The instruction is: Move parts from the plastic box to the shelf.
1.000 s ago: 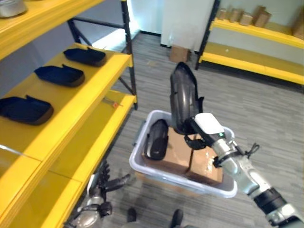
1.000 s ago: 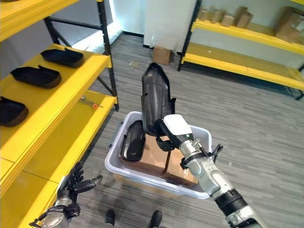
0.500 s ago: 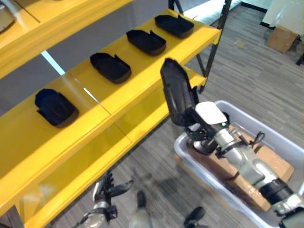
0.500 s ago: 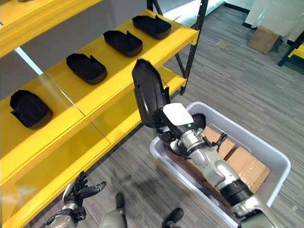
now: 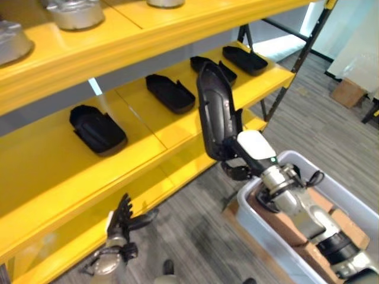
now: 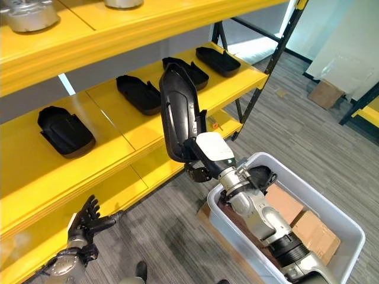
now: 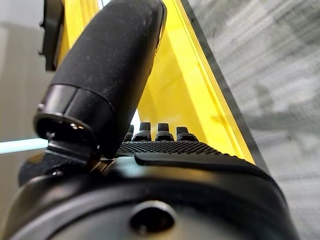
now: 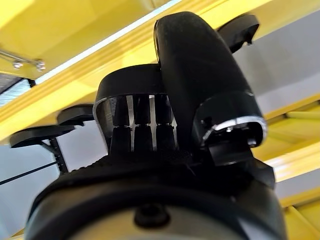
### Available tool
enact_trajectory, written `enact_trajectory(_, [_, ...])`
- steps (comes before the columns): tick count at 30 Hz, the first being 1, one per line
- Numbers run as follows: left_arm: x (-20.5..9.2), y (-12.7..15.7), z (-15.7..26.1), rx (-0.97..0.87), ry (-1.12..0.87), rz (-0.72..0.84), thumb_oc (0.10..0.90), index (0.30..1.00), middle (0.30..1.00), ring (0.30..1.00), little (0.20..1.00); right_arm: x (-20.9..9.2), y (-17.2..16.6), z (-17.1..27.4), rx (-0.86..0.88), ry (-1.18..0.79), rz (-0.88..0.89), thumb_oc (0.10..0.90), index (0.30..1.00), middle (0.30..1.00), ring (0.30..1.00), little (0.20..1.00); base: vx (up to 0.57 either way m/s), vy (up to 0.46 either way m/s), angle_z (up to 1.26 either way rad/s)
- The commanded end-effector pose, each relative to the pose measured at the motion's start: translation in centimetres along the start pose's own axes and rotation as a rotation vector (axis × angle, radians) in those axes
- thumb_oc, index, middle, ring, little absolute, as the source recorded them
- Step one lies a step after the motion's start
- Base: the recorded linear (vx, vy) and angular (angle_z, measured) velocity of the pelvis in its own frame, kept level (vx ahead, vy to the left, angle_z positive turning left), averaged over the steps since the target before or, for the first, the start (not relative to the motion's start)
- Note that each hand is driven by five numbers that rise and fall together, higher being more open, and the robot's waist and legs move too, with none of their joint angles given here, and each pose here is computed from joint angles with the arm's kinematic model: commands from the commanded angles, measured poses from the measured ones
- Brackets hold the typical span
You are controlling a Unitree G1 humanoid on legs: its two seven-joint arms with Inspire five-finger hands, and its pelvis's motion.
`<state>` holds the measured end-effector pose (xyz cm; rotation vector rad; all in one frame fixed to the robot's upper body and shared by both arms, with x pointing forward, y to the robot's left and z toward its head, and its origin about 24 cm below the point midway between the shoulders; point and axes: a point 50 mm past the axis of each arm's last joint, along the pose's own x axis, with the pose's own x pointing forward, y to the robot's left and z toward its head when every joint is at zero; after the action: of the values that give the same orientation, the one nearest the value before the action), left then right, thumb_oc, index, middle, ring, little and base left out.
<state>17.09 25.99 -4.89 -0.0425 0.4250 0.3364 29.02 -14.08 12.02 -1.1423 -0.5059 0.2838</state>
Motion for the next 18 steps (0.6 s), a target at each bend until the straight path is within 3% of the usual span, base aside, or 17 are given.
enact_trajectory(1, [0.5, -1.4, 2.5, 0.042, -0.148, -0.084, 0.900, 1.000, 1.000, 1.000, 1.000, 1.6, -4.6, 1.2, -0.078, -0.105, -0.194, 0.400, 0.300, 0.300, 0.300, 0.300, -0.02, 0.160, 0.13])
enact_trajectory(18, [1.2, -1.2, 4.3, 0.132, -0.207, -0.101, 0.900, 1.000, 1.000, 1.000, 1.000, 1.0, -4.5, 0.4, -0.129, -0.076, -0.145, 0.400, 0.300, 0.300, 0.300, 0.300, -0.02, 0.151, 0.26])
